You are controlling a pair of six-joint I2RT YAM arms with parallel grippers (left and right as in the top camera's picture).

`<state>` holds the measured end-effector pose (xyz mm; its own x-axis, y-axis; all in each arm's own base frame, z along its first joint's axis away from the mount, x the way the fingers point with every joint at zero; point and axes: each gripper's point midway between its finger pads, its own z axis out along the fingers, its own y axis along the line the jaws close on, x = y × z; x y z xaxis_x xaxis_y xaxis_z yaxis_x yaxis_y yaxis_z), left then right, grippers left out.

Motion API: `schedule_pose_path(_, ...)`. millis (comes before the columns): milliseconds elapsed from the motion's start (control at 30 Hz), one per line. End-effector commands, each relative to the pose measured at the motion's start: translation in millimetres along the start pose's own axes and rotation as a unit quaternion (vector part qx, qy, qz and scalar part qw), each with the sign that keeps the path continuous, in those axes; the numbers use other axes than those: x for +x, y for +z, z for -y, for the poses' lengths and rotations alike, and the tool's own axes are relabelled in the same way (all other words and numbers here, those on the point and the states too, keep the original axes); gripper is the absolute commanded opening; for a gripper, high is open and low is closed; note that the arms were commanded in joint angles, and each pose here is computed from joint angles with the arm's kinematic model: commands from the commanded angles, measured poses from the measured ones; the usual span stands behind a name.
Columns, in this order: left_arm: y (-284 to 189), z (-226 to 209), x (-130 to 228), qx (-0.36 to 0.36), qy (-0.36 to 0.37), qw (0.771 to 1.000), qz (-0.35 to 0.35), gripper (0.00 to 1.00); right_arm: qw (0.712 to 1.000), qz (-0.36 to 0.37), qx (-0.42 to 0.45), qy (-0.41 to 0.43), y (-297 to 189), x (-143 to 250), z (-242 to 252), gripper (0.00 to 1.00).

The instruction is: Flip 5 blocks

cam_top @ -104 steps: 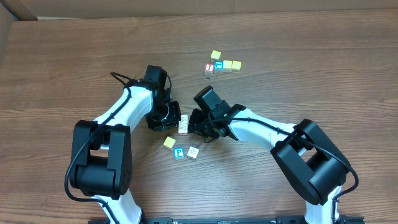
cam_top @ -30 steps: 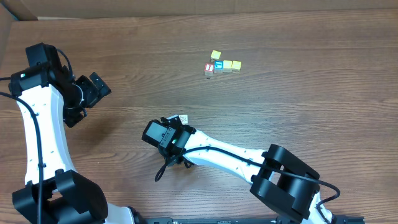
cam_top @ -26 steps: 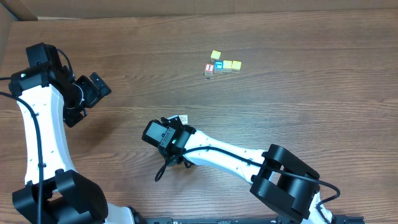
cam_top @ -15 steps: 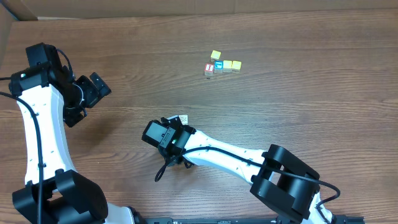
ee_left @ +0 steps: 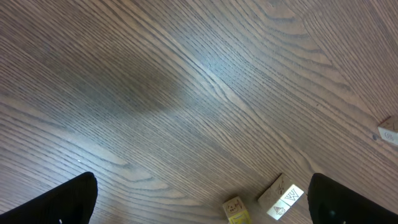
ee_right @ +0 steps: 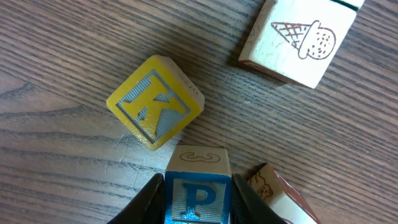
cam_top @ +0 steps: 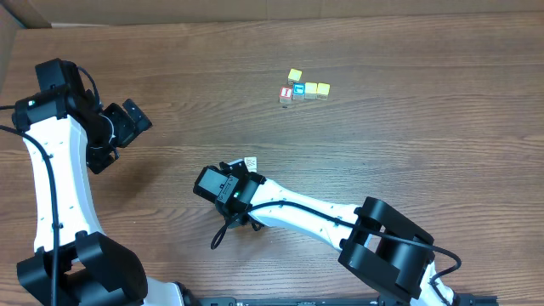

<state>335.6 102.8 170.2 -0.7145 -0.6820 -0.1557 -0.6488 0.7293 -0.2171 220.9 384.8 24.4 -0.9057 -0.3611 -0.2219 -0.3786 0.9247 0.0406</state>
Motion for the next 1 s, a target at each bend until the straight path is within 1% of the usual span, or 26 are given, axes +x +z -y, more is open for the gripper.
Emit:
schedule_pose_path(0,3,1,3,-0.001,0.000,1.000,-0.005,1.00,1.000,0.004,-0.007,-0.001,1,-3,-6,0.29)
schedule_pose_path(200,3,1,3,-0.001,0.000,1.000,-0.005,1.00,1.000,0.019,-0.010,0.019,2,-18,3,0.29)
schedule_pose_path(333,3,1,3,-0.001,0.000,1.000,-0.005,1.00,0.998,0.014,-0.001,0.060,4,-24,18,0.27)
schedule_pose_path(500,3,1,3,-0.001,0.000,1.000,-0.004,1.00,0.997,0.012,0.003,0.072,5,-30,29,0.26)
schedule_pose_path(967,3,1,3,-0.001,0.000,1.000,-0.005,1.00,0.996,0.019,-0.006,0.090,5,-35,26,0.28)
